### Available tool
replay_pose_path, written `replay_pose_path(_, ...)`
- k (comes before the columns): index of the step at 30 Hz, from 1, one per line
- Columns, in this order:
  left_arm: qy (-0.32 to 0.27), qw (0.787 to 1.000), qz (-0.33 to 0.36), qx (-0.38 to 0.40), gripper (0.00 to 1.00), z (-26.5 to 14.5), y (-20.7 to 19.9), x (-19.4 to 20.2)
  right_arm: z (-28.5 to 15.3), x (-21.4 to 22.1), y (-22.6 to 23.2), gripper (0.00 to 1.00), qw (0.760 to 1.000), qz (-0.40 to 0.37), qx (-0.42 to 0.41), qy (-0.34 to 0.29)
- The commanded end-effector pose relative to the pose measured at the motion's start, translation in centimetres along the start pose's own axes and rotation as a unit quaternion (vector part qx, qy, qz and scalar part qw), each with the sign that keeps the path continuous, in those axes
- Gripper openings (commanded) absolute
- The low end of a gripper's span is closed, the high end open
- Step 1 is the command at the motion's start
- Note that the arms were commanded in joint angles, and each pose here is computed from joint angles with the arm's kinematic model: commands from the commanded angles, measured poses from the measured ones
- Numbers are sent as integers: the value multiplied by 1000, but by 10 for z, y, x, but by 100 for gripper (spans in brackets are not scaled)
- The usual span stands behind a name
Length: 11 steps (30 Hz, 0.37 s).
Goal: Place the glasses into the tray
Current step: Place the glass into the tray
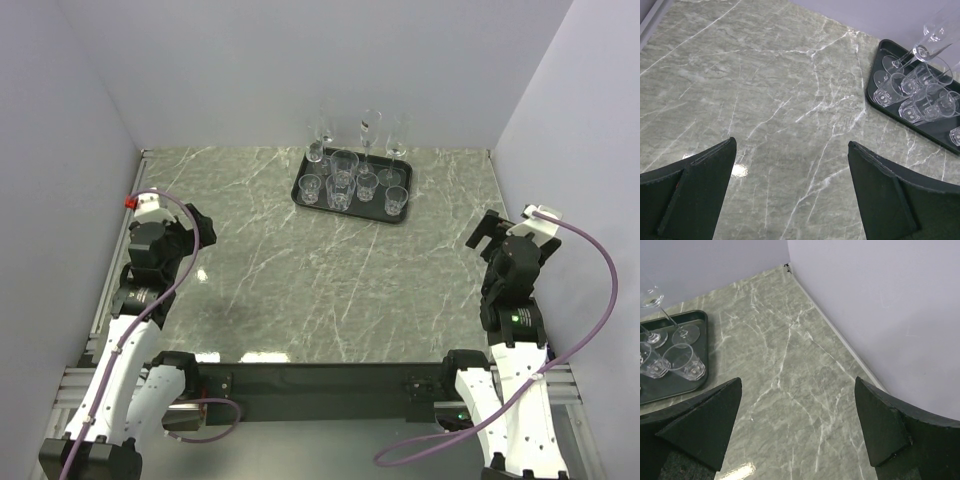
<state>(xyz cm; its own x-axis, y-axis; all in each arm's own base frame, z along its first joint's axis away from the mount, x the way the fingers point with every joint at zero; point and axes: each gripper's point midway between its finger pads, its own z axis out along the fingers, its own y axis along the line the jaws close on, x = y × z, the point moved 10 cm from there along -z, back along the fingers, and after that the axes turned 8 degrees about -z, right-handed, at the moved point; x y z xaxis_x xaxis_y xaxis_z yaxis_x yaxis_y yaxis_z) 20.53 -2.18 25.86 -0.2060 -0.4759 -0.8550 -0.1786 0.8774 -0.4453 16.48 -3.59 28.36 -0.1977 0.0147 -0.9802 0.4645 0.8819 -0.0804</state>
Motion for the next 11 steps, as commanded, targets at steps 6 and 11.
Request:
replay_pose_path(6, -18, 1000, 6, 21, 99, -2, -3, -6, 2, -3, -3, 100, 1000, 10, 21, -21)
replay_pose_path(11, -18, 1000, 7, 21, 99, -2, -3, -6, 2, -4, -4, 100, 999, 4, 21, -24)
